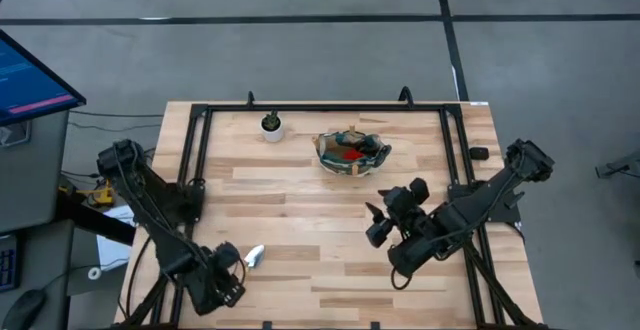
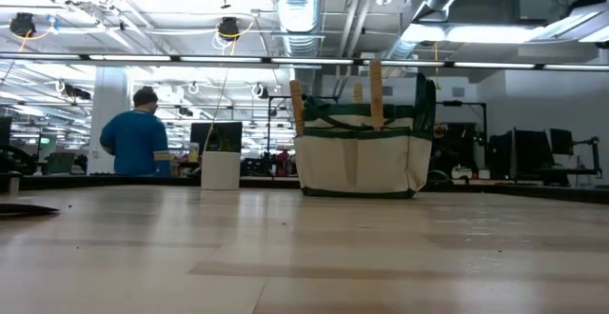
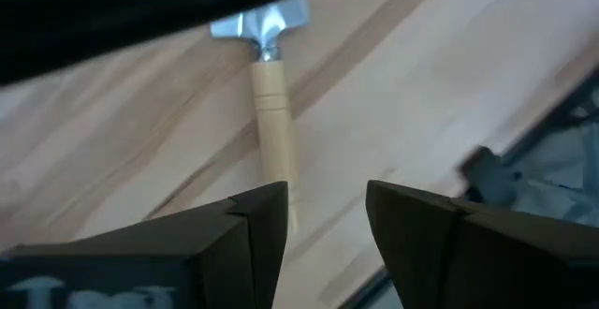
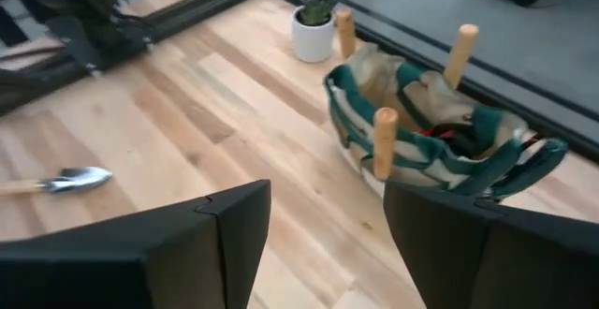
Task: Pick & Place Garden tools in Gardening bag
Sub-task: Put the brown trowel into the gardening bag
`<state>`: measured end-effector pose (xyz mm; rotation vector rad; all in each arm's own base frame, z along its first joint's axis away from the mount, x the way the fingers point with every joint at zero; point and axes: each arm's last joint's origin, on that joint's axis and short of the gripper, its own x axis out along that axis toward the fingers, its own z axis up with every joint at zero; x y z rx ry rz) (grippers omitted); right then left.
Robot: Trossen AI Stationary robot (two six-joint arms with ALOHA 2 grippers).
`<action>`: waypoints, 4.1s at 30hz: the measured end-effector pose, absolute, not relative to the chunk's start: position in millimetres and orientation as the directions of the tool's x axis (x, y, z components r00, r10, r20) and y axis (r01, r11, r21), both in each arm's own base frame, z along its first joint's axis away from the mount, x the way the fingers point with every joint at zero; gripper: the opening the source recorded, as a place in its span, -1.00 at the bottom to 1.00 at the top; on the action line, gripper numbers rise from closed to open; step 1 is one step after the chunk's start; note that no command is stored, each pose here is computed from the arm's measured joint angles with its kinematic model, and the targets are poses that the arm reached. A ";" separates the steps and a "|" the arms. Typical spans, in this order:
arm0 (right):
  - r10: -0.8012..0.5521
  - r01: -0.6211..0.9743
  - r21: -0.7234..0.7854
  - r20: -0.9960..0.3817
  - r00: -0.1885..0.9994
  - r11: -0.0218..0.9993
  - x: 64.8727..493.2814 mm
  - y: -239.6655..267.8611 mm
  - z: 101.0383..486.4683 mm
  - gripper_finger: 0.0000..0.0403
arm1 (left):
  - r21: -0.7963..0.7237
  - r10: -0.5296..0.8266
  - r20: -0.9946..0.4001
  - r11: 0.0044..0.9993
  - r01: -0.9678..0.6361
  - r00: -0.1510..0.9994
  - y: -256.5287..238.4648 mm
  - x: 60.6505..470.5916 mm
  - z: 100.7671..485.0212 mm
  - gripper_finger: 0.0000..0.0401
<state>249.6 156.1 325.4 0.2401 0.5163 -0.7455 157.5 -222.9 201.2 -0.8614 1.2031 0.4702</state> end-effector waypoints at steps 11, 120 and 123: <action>-0.532 0.645 0.045 -0.522 0.666 0.763 237.8 172.6 328.0 -0.01 | -0.210 -0.064 -0.973 0.627 -0.750 0.220 -235.4 164.9 164.6 -0.32; -0.343 0.057 -0.843 -0.155 0.926 0.535 362.7 149.7 354.1 -0.17 | -0.962 -0.279 -0.051 -0.245 -0.123 0.959 -77.1 246.6 356.9 -0.76; -0.351 0.060 -0.845 -0.156 0.923 0.532 364.2 146.1 354.0 -0.18 | -0.962 -0.280 -0.052 -0.245 -0.124 0.958 -77.1 246.6 356.8 -0.76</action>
